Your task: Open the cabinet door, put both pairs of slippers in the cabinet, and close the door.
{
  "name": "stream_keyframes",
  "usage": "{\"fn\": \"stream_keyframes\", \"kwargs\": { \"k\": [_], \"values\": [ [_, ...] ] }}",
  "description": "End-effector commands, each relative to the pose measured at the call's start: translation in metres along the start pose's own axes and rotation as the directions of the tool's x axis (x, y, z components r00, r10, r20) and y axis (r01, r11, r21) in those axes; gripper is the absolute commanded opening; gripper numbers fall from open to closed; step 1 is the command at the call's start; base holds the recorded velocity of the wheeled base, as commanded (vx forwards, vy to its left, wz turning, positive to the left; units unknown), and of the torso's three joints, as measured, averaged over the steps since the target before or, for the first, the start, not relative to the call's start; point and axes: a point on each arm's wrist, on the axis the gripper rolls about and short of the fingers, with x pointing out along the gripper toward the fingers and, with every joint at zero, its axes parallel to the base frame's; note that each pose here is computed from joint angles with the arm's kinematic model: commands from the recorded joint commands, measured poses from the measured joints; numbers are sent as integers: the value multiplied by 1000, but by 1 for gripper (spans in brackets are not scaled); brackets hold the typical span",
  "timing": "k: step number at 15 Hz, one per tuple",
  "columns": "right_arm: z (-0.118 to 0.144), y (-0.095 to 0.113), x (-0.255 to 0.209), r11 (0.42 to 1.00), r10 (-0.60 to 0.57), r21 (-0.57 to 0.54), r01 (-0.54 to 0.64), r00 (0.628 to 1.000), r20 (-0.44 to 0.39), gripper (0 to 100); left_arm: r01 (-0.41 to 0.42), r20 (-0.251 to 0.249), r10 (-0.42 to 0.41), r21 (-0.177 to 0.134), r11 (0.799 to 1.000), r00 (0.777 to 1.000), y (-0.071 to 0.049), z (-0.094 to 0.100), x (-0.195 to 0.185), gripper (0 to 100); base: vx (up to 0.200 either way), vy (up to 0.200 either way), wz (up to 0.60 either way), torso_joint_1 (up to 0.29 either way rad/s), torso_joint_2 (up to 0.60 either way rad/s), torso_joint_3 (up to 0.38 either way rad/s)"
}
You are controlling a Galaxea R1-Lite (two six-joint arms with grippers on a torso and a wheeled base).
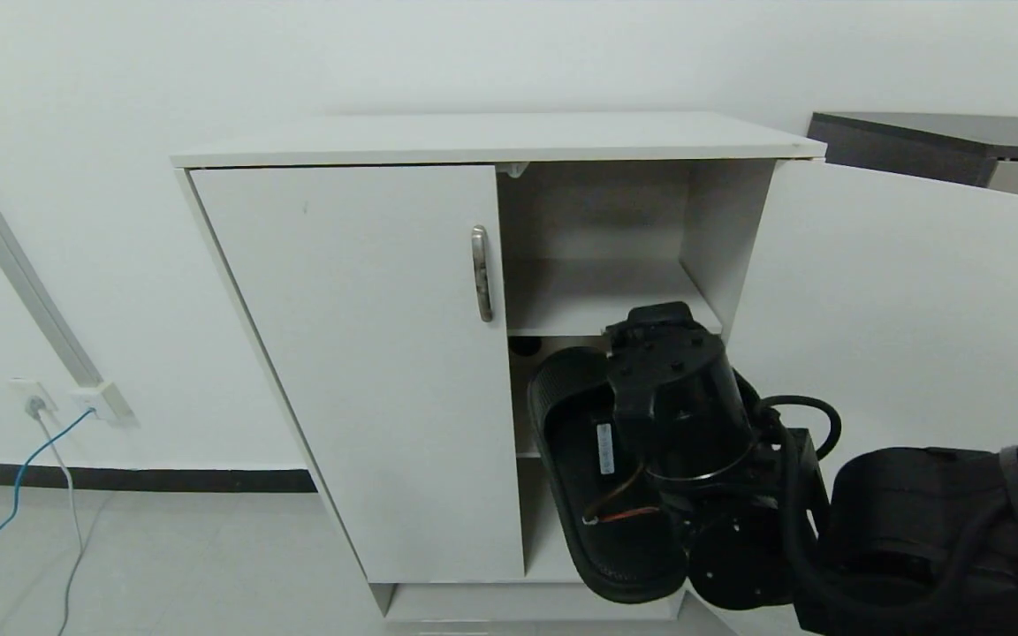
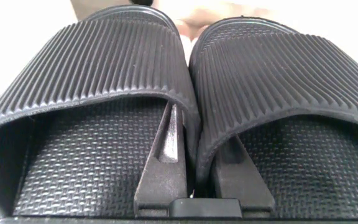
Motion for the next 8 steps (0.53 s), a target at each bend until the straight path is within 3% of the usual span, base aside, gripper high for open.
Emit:
{"fn": "stream_keyframes", "kwargs": {
  "k": [1,8],
  "values": [
    [15,6,5,999,-25,42,24,999,32,0,-1,0,1,0,1000,1000,0,0,0,0,0,0,0,0,0,0],
    [16,4,26,997,-70,45,69,997,27,0,1,-2,-1,3,1000,1000,0,0,0,0,0,0,0,0,0,0]
  ]
}}
